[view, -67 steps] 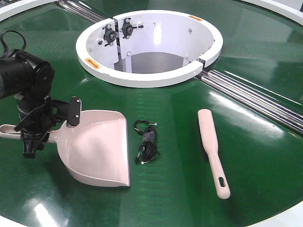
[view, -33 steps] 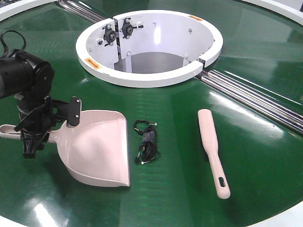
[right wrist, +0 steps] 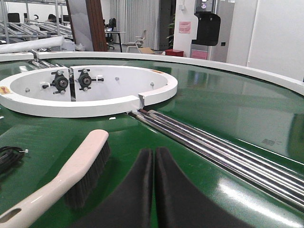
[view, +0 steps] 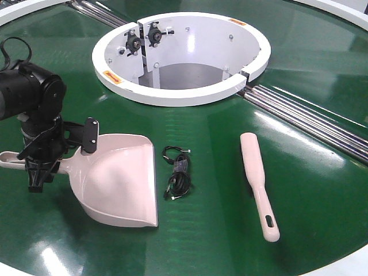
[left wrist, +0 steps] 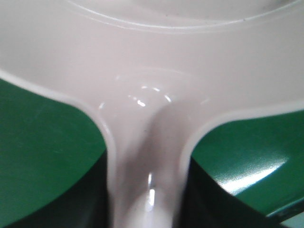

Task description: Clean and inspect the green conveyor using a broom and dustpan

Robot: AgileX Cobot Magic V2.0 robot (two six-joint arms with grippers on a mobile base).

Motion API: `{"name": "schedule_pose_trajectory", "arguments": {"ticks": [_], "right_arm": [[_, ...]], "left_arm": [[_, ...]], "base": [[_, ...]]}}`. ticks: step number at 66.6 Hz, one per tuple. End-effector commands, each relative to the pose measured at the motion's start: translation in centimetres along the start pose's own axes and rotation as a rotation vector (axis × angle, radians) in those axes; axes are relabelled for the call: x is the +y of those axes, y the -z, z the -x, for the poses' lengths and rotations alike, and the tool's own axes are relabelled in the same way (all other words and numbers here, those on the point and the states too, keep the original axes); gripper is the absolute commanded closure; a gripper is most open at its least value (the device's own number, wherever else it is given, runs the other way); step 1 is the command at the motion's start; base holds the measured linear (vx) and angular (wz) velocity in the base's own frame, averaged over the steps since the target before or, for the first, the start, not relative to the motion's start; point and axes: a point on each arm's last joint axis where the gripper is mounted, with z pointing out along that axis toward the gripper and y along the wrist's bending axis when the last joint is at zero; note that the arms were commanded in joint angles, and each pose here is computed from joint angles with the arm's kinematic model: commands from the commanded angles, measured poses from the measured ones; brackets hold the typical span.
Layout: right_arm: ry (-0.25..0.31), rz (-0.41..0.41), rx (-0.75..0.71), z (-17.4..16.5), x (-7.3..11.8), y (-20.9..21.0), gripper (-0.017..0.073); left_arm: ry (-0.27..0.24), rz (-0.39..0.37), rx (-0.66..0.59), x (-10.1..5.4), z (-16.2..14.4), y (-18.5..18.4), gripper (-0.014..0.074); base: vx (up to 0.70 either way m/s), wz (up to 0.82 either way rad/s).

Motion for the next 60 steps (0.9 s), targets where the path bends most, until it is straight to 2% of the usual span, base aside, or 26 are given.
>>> {"name": "schedule_pose_trajectory", "arguments": {"ticks": [1,9,11,17,23,26,42,50,57,60], "right_arm": [[0.007,-0.006,-0.085,0.7,0.0,0.1,0.0568],[0.014,-0.006,-0.132,1.1,0.0,0.2,0.0568],[0.0,-0.006,-0.169,1.5,0.0,0.2,0.0568],[-0.091,-0.003,-0.234,3.2,-0.2,0.5,0.0568],[-0.106,-0.003,-0.234,5.6,-0.4,0.6,0.0568],[-0.117,-0.002,-0.198,6.7,-0.4,0.4,0.0568],[-0.162,0.004,0.19,11.9,-0.7,-3.2,0.0568],[-0.149,0.001,0.306,12.7,-0.8,-5.1,0.0568],[-0.168,0.002,0.365,12.2,-0.8,-6.5,0.0568],[-0.143,-0.002,0.382,11.9,-0.8,-6.8,0.0567]], "left_arm": [[0.018,0.039,0.0,-0.2,-0.7,2.3,0.0601],[0.017,0.04,0.002,-0.2,-0.7,2.3,0.0601],[0.017,0.04,0.002,-0.2,-0.7,2.3,0.0601],[0.017,0.04,0.002,-0.2,-0.7,2.3,0.0601],[0.017,0.04,0.002,-0.2,-0.7,2.3,0.0601],[0.017,0.04,0.002,-0.2,-0.7,2.3,0.0601],[0.017,0.04,0.002,-0.2,-0.7,2.3,0.0601],[0.017,0.04,0.002,-0.2,-0.7,2.3,0.0601],[0.017,0.04,0.002,-0.2,-0.7,2.3,0.0601],[0.017,0.04,0.002,-0.2,-0.7,2.3,0.0601]], "base": [[0.0,0.0],[0.0,0.0],[0.0,0.0],[0.0,0.0],[0.0,0.0],[0.0,0.0],[0.0,0.0],[0.0,0.0],[0.0,0.0],[0.0,0.0]]}}
